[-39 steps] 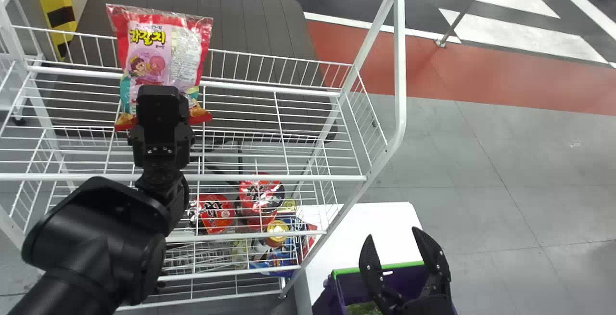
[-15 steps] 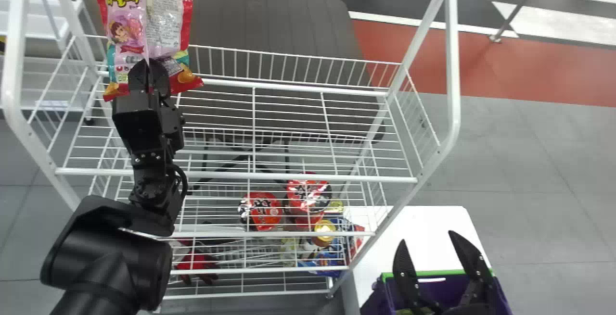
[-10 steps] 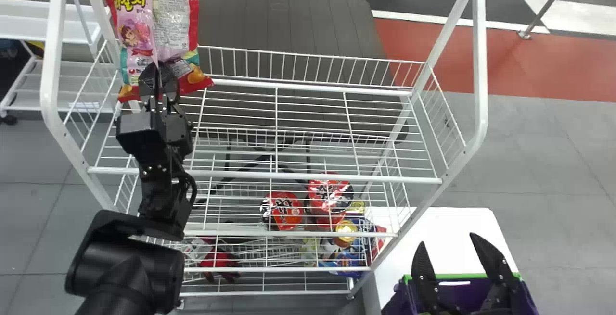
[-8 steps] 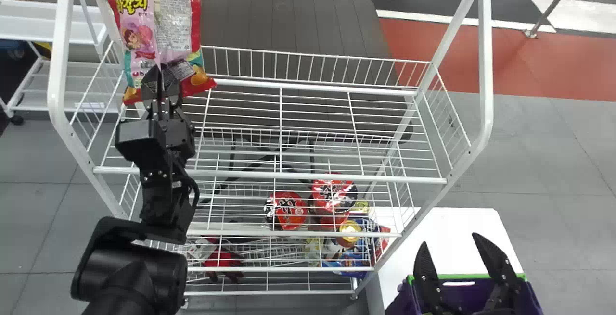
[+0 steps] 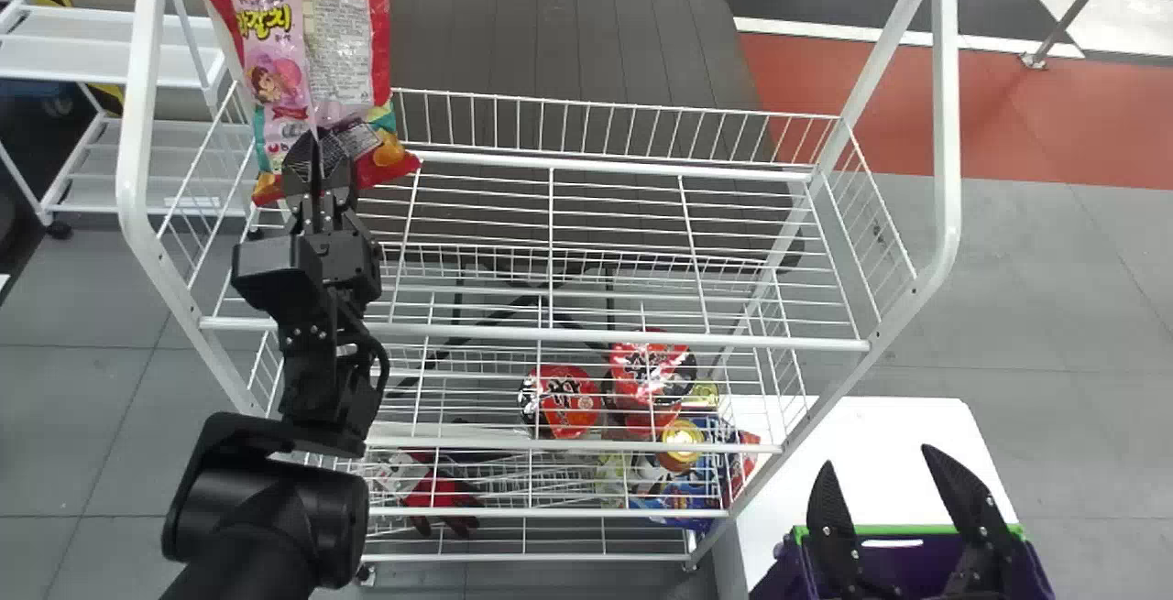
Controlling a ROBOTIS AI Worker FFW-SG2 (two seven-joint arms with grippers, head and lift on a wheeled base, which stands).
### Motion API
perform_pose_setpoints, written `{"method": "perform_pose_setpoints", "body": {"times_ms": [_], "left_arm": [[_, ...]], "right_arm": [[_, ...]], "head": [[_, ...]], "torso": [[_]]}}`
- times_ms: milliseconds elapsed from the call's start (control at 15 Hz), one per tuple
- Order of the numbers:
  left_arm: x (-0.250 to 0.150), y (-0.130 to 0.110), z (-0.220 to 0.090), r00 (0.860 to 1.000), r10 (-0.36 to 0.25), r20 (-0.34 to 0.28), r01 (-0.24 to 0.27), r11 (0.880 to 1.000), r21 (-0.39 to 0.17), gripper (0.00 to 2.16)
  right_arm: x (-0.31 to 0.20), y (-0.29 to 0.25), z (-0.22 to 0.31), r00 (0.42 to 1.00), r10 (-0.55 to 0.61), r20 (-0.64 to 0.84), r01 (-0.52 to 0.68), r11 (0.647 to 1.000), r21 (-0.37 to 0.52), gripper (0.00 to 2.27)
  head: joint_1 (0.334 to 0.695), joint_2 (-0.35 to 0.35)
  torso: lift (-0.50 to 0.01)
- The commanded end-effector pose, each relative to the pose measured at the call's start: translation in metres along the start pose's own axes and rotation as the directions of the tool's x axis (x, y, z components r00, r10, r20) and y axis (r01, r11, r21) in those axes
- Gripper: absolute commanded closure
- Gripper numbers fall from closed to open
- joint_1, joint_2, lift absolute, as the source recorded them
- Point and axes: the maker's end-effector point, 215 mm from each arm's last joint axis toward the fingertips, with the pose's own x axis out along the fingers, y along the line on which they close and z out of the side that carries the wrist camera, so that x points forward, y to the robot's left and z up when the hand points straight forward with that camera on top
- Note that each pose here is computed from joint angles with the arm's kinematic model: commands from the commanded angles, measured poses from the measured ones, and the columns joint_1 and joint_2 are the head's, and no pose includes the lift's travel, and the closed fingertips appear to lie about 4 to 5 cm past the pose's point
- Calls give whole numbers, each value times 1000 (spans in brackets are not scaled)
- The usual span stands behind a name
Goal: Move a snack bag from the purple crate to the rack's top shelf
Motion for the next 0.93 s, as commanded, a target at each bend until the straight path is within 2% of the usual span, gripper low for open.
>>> {"method": "perform_pose_setpoints", "body": {"times_ms": [0,867], "left_arm": [[1,3,-7,1000,4,-8,-4,1000,8,1028],[3,6,-27,998,-28,-48,29,999,38,1025]], "right_arm": [[1,2,1,1000,2,4,-2,1000,1,188],[-1,6,6,1000,7,26,-7,1000,-3,188]], "head": [[695,-122],[695,-105]], "torso": [[0],[0]]}}
